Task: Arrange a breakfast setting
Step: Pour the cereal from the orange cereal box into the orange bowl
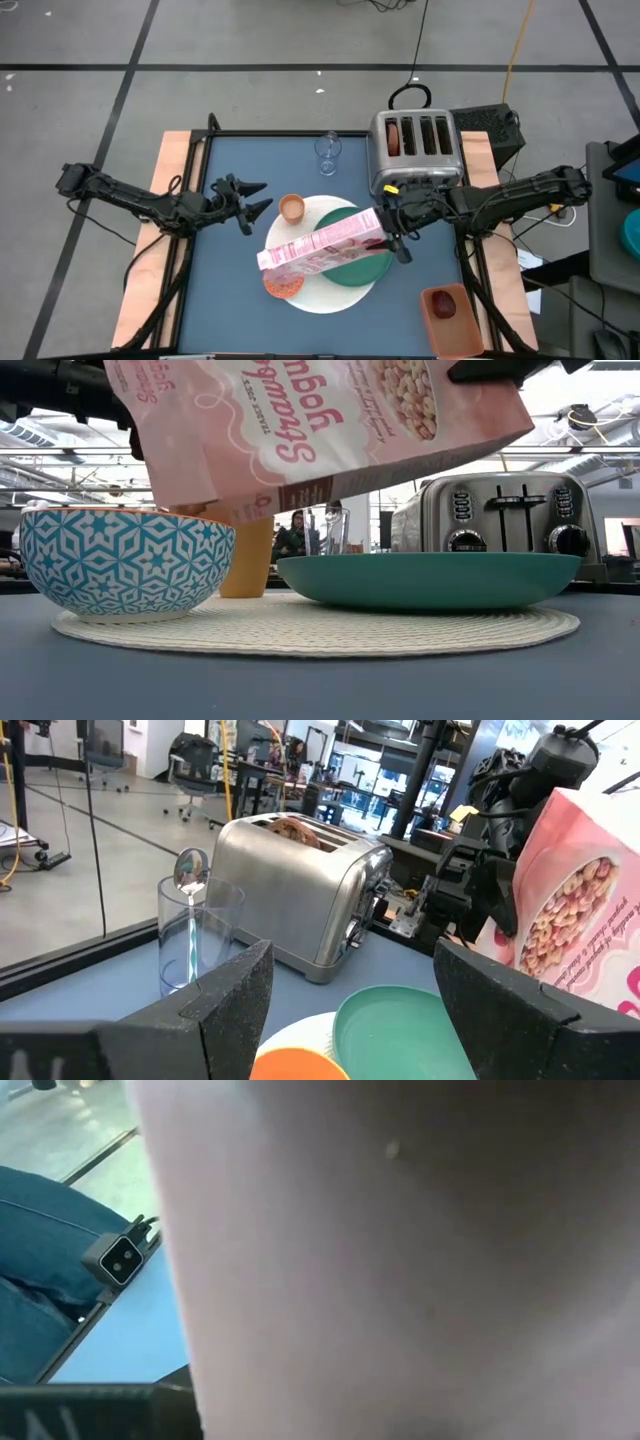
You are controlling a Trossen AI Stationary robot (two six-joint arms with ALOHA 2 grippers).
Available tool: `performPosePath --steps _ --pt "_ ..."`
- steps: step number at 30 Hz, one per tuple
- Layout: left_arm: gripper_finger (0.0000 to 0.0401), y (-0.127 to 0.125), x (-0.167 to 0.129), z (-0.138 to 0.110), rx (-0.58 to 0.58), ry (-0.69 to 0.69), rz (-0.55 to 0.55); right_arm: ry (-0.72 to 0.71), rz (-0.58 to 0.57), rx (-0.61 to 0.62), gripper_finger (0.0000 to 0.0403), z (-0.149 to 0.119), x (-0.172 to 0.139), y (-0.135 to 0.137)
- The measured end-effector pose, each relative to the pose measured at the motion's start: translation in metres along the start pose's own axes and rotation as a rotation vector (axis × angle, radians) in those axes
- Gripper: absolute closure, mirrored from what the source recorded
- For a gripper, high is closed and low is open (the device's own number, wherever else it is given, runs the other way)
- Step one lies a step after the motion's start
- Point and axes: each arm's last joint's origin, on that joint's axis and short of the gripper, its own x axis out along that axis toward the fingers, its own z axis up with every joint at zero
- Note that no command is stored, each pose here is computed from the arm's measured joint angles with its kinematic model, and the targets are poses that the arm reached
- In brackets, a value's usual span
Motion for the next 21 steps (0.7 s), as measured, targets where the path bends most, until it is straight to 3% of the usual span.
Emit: performPosePath --steps 21 --pt "0.0123 0.0000 0.0000 0.0000 0.000 0.000 0.000 0.000 -0.002 -0.014 0.0190 0.0000 0.0000 -0.0001"
